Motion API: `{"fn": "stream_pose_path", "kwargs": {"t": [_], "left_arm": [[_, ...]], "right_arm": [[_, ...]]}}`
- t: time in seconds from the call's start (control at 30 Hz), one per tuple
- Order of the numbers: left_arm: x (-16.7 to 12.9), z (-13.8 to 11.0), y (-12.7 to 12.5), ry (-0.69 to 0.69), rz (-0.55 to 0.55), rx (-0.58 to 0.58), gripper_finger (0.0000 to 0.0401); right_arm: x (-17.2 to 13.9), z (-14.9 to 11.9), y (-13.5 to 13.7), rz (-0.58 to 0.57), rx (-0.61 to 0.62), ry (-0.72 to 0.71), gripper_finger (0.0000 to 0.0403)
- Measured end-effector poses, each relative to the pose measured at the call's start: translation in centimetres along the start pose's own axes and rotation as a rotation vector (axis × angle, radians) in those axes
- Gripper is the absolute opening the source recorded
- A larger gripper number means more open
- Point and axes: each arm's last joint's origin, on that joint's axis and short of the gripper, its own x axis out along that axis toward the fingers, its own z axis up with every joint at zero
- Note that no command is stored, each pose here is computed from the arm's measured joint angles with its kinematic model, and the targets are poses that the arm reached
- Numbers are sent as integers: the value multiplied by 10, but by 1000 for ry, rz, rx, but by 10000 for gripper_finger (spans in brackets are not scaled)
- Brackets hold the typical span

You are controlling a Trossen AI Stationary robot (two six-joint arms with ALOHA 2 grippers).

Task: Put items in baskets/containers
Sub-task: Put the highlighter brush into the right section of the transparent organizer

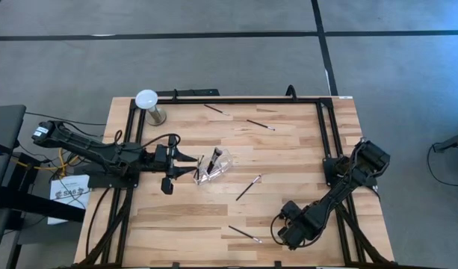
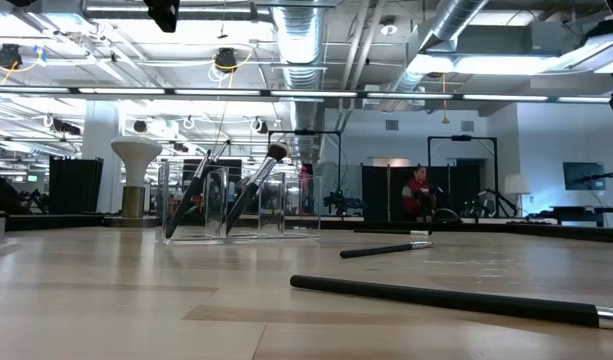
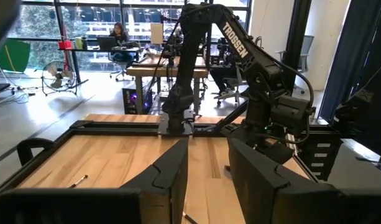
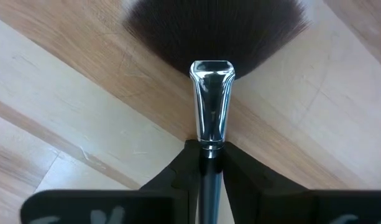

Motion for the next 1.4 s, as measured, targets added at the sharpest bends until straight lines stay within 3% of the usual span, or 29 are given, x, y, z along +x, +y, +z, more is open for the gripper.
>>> {"fn": "stream_pose_path", "kwargs": {"t": [0.2,0.53,0.73,0.9,1.4], "left_arm": [[0,0,0,0,0,0,114],[0,0,0,0,0,0,114],[0,0,0,0,0,0,114],[0,0,0,0,0,0,114],[-8,9,4,-51,48,12,114]], "right_arm": [[0,-2,0,2,-6,-14,29],[-5,-5,4,0,-46,-94,36],[-30,-2,17,13,-91,-395,27],[-43,-4,26,62,-116,-526,27],[-58,26,47,158,-131,-1133,32]]}}
